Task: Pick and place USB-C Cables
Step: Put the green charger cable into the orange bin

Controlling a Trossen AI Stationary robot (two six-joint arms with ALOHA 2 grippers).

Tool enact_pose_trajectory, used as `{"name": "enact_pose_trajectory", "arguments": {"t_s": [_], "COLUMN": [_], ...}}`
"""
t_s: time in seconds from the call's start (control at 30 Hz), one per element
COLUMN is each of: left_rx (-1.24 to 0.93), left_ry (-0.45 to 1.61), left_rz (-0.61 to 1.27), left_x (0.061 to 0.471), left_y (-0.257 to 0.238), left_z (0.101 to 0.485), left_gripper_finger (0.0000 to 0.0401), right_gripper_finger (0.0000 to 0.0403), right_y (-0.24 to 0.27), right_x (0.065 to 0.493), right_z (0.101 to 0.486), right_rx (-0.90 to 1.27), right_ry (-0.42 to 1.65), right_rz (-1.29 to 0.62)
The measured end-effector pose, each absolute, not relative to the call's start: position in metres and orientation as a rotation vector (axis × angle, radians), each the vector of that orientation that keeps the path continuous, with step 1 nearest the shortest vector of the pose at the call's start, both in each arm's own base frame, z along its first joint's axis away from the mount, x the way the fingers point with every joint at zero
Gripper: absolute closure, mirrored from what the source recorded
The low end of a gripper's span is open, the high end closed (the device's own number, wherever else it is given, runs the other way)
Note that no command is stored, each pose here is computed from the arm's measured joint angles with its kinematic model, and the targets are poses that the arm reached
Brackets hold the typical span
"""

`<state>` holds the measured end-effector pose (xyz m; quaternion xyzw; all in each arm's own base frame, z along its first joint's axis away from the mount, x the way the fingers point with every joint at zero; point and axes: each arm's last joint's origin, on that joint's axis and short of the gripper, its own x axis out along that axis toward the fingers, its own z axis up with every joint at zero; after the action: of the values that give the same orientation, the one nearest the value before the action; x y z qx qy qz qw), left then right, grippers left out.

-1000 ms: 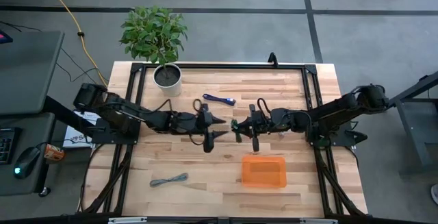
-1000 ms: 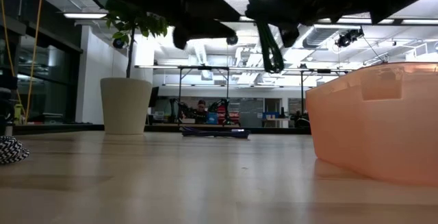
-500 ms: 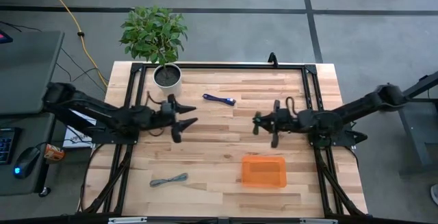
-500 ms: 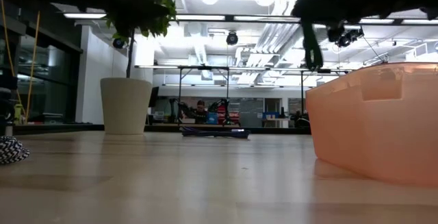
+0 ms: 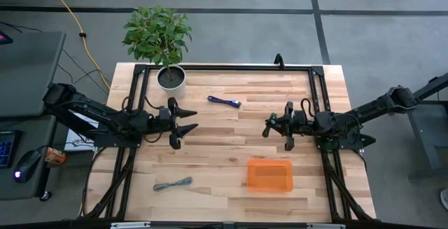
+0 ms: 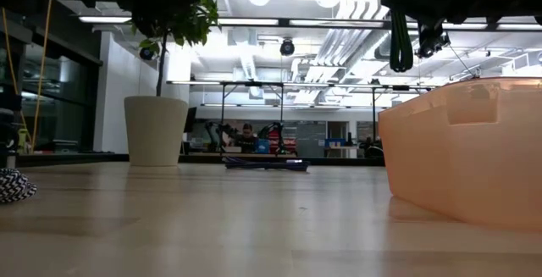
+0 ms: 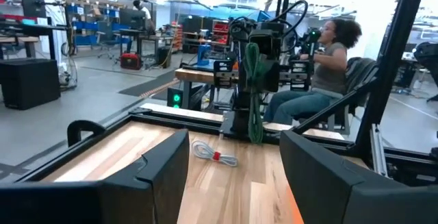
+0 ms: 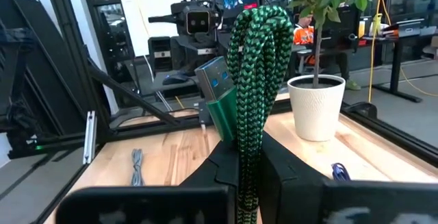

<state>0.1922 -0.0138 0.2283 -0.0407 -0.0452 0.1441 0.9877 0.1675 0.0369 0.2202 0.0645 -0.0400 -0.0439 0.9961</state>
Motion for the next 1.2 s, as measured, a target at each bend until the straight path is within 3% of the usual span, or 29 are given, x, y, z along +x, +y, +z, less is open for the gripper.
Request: {"name": "enact_pose_trajectory", "arguments": {"t_s": [1.2], "left_rx": [-0.102], "left_ry": [-0.094], "left_rz": [0.312], "left_x": [0.1921], "left_y": [-0.0131], "left_z": [0.2282], "left_gripper_finger": [0.0192], "right_gripper_finger": [0.0399], "right_y": [0.0378], "right_x": [0.1676], "right_z": [0.2202], "right_rx": [0.119], "right_ry": [-0.078], "right_rz": [-0.055]}}
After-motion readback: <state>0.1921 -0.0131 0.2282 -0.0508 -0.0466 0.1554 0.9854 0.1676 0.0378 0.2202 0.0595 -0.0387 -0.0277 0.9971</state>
